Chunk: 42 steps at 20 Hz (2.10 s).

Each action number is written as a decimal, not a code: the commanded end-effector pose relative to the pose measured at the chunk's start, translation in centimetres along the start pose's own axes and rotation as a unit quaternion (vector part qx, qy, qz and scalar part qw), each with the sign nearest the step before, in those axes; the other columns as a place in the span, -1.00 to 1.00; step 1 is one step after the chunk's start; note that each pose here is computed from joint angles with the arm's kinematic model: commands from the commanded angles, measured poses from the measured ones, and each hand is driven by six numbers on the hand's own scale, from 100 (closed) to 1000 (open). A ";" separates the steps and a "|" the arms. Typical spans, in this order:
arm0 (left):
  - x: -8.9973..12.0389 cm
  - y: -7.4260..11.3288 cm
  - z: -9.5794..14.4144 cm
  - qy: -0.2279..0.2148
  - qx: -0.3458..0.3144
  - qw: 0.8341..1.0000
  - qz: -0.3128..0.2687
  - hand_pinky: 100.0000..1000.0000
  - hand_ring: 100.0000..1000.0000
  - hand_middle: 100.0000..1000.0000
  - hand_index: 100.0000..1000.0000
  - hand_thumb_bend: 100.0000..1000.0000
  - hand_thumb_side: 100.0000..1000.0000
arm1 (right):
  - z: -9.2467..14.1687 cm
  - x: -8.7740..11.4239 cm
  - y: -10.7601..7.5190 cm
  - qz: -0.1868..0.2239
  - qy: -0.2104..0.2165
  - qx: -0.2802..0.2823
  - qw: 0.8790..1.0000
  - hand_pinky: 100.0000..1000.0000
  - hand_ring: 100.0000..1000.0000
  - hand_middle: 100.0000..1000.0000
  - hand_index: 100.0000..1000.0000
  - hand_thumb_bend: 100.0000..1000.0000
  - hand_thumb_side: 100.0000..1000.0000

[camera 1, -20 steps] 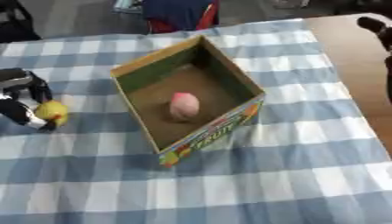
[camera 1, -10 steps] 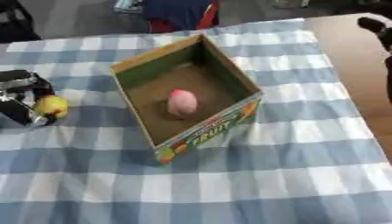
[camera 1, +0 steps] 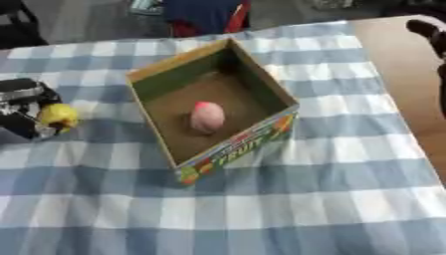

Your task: Pick up objects on the table and place them in the box.

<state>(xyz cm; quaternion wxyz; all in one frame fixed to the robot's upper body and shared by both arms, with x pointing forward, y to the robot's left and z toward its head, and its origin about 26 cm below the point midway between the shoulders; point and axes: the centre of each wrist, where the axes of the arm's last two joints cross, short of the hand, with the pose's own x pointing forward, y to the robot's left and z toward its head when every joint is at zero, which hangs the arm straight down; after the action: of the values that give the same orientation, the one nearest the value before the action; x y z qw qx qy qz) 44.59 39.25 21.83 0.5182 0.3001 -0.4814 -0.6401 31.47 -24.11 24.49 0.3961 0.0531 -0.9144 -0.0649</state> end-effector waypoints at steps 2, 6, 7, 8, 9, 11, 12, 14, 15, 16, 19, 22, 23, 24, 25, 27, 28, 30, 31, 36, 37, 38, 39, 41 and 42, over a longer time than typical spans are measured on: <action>-0.4 2.5 1.7 0.013 0.024 0.999 -0.017 -0.73 0.04 -0.23 0.17 -0.96 -0.88 | -0.2 0.8 0.1 0.002 -0.014 0.004 1.000 0.30 0.32 0.11 0.39 -1.00 1.00; -0.4 3.1 2.1 0.018 0.032 0.999 -0.025 -0.74 0.03 -0.24 0.16 -0.99 -0.88 | -0.1 0.8 0.1 0.001 -0.013 0.003 1.000 0.30 0.32 0.11 0.39 -1.00 1.00; -0.3 3.2 2.2 0.020 0.035 0.999 -0.028 -0.75 0.02 -0.24 0.16 -1.00 -0.90 | -0.1 0.8 0.1 0.001 -0.013 0.003 1.000 0.30 0.32 0.11 0.39 -1.00 1.00; -0.3 3.4 2.3 0.022 0.039 0.999 -0.031 -0.75 0.02 -0.24 0.16 -1.00 -0.91 | -0.1 0.8 0.1 0.000 -0.013 0.003 1.000 0.30 0.32 0.11 0.39 -1.00 1.00; -0.2 3.6 2.4 0.024 0.043 0.998 -0.034 -0.75 0.02 -0.24 0.16 -1.00 -0.91 | -0.1 0.8 0.1 0.000 -0.014 0.002 1.000 0.30 0.32 0.11 0.39 -1.00 1.00; 0.0 4.0 2.6 0.027 0.052 0.997 -0.041 -0.76 0.02 -0.24 0.14 -1.00 -0.93 | -0.1 0.8 0.1 -0.001 -0.014 0.002 1.000 0.30 0.32 0.11 0.39 -1.00 1.00; 0.1 4.2 2.7 0.028 0.056 0.997 -0.045 -0.76 0.02 -0.24 0.14 -1.00 -0.93 | -0.1 0.8 0.1 -0.001 -0.014 0.002 1.000 0.30 0.32 0.11 0.39 -1.00 1.00; 0.4 4.6 2.8 0.029 0.066 0.996 -0.053 -0.77 0.01 -0.25 0.14 -1.00 -0.93 | -0.1 0.8 0.1 -0.003 -0.014 0.001 1.000 0.30 0.32 0.11 0.39 -1.00 1.00; 0.6 4.9 3.0 0.029 0.073 0.995 -0.056 -0.78 0.00 -0.26 0.13 -1.00 -0.93 | -0.2 0.8 0.1 -0.003 -0.015 0.001 1.000 0.30 0.32 0.11 0.39 -1.00 1.00; 0.8 5.1 3.1 0.028 0.080 0.995 -0.058 -0.78 0.00 -0.26 0.13 -1.00 -0.93 | -0.2 0.8 0.1 -0.003 -0.016 0.001 1.000 0.30 0.32 0.11 0.39 -1.00 1.00; 1.8 6.2 3.3 0.011 0.110 0.992 -0.057 -0.81 -0.03 -0.31 0.10 -1.00 -0.93 | -0.2 0.8 0.1 -0.004 -0.018 0.000 1.000 0.30 0.32 0.11 0.39 -1.00 1.00; 3.3 7.6 3.5 -0.013 0.141 0.988 -0.059 -0.84 -0.06 -0.34 0.07 -1.00 -0.93 | -0.3 0.9 0.2 -0.005 -0.020 0.001 1.000 0.30 0.32 0.11 0.39 -1.00 1.00; 4.0 8.0 3.5 -0.020 0.151 0.986 -0.062 -0.85 -0.06 -0.36 0.06 -1.00 -0.92 | -0.3 0.9 0.2 -0.006 -0.020 0.002 1.000 0.30 0.32 0.11 0.39 -1.00 1.00; 4.6 8.4 3.5 -0.028 0.162 0.984 -0.064 -0.86 -0.07 -0.37 0.05 -1.00 -0.92 | -0.3 0.9 0.3 -0.007 -0.021 0.003 1.000 0.30 0.32 0.11 0.39 -1.00 1.00; 5.2 8.8 3.5 -0.035 0.171 0.982 -0.066 -0.86 -0.07 -0.37 0.04 -1.00 -0.92 | -0.4 0.9 0.3 -0.008 -0.021 0.004 1.000 0.30 0.32 0.11 0.39 -1.00 1.00; 6.1 9.2 3.6 -0.044 0.184 0.980 -0.067 -0.88 -0.08 -0.39 0.02 -1.00 -0.92 | -0.4 0.9 0.4 -0.010 -0.022 0.005 1.000 0.30 0.32 0.11 0.39 -1.00 1.00; 6.5 9.3 3.6 -0.049 0.192 0.978 -0.068 -0.88 -0.08 -0.39 0.02 -1.00 -0.92 | -0.4 0.9 0.5 -0.011 -0.022 0.006 1.000 0.30 0.32 0.11 0.39 -1.00 1.00; 7.3 9.6 3.6 -0.057 0.209 0.974 -0.066 -0.89 -0.09 -0.41 0.01 -1.00 -0.92 | -0.4 0.9 0.6 -0.014 -0.023 0.007 1.000 0.30 0.32 0.11 0.39 -1.00 1.00; 7.8 9.8 3.5 -0.062 0.219 0.972 -0.066 -0.90 -0.10 -0.43 0.00 -1.00 -0.91 | -0.4 0.9 0.6 -0.015 -0.023 0.007 1.000 0.30 0.32 0.12 0.39 -1.00 1.00; 10.9 10.5 3.4 -0.083 0.278 0.954 -0.075 -0.92 -0.11 -0.45 -0.02 -1.00 -0.87 | -0.5 0.9 1.0 -0.023 -0.022 0.011 0.999 0.30 0.32 0.12 0.39 -1.00 1.00; 11.8 10.6 3.2 -0.086 0.292 0.949 -0.080 -0.92 -0.11 -0.45 -0.02 -1.00 -0.86 | -0.5 0.9 1.1 -0.025 -0.023 0.012 0.999 0.30 0.32 0.12 0.39 -1.00 1.00; 12.6 10.6 3.0 -0.087 0.305 0.945 -0.086 -0.92 -0.10 -0.44 -0.02 -1.00 -0.86 | -0.5 0.9 1.2 -0.027 -0.023 0.014 0.999 0.30 0.32 0.12 0.39 -1.00 1.00; 13.3 10.6 2.9 -0.086 0.316 0.940 -0.094 -0.92 -0.10 -0.44 -0.02 -1.00 -0.85 | -0.5 0.9 1.2 -0.029 -0.023 0.015 0.999 0.30 0.32 0.12 0.39 -1.00 1.00; 14.6 10.5 2.4 -0.083 0.337 0.932 -0.107 -0.91 -0.10 -0.44 -0.02 -1.00 -0.84 | -0.5 0.9 1.4 -0.032 -0.023 0.017 0.999 0.30 0.32 0.12 0.39 -1.00 1.00; 15.3 10.4 2.2 -0.081 0.348 0.927 -0.115 -0.91 -0.10 -0.44 -0.02 -1.00 -0.83 | -0.6 0.9 1.5 -0.033 -0.022 0.019 0.999 0.30 0.32 0.12 0.39 -1.00 1.00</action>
<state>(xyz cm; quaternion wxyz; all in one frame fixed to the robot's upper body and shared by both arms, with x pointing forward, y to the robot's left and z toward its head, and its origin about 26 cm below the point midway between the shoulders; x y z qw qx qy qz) 42.83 26.10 32.40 0.2931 0.4390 -0.6677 -0.5249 31.58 -23.02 24.87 0.3882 0.0819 -0.9153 -0.0686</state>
